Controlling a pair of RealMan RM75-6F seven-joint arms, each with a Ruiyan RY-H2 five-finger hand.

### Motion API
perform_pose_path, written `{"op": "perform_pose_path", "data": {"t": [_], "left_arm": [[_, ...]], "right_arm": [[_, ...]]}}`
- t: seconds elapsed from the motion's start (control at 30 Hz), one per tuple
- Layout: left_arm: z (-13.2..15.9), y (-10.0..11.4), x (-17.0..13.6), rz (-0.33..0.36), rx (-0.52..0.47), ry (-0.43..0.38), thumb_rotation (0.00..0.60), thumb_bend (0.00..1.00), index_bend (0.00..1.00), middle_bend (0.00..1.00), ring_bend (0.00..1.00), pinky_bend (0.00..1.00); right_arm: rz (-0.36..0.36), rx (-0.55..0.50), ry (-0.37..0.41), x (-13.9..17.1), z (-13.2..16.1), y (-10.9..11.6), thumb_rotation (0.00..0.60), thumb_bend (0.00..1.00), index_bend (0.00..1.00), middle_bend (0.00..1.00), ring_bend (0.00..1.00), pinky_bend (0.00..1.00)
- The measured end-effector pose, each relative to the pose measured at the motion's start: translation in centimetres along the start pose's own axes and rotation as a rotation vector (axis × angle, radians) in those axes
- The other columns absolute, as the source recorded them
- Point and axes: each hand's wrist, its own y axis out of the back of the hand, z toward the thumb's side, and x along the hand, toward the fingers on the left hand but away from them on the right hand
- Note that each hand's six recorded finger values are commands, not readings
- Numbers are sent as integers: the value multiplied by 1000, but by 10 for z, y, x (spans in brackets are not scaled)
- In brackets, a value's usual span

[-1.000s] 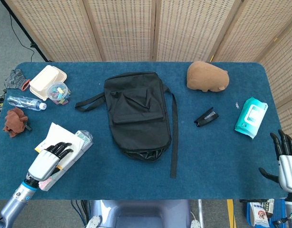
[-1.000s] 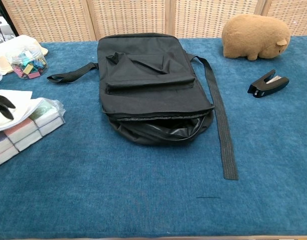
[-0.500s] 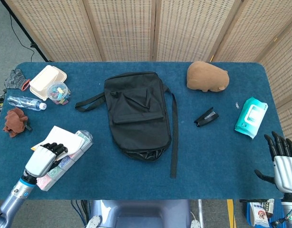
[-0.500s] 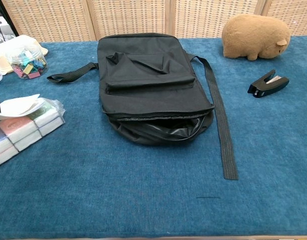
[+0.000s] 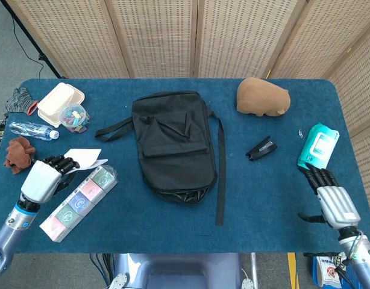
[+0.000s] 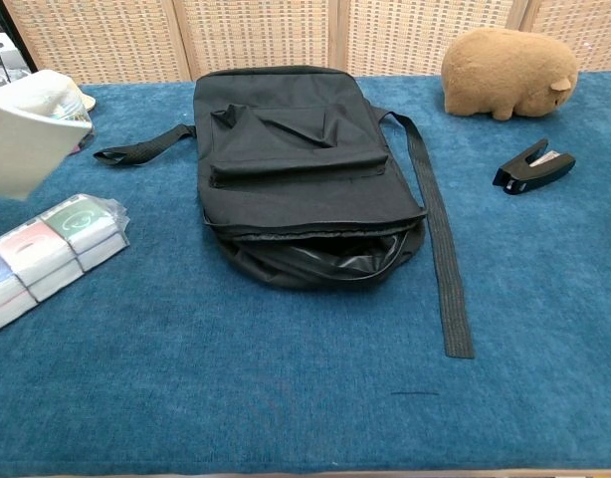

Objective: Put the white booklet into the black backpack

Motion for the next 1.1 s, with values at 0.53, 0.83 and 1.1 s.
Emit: {"op": "perform_pose_path", "data": {"t": [0.53,0.83,1.1], "left_arm": [[22,61,31,91,-15,-145,600,625,820,674,553,749],[24,78,35,135,-37,-147,600,625,821,674,555,749],[14,78,28,132,-32,-131,600,625,820,674,556,749]], "right_arm": [[138,-61,338,-98,121,-35,600,0,95,0,0,0],[184,-58,416,-124,172,-72,600,0,93,0,0,0],[212,-56,447,-143,200,-100,600,0,113,0,0,0]]}}
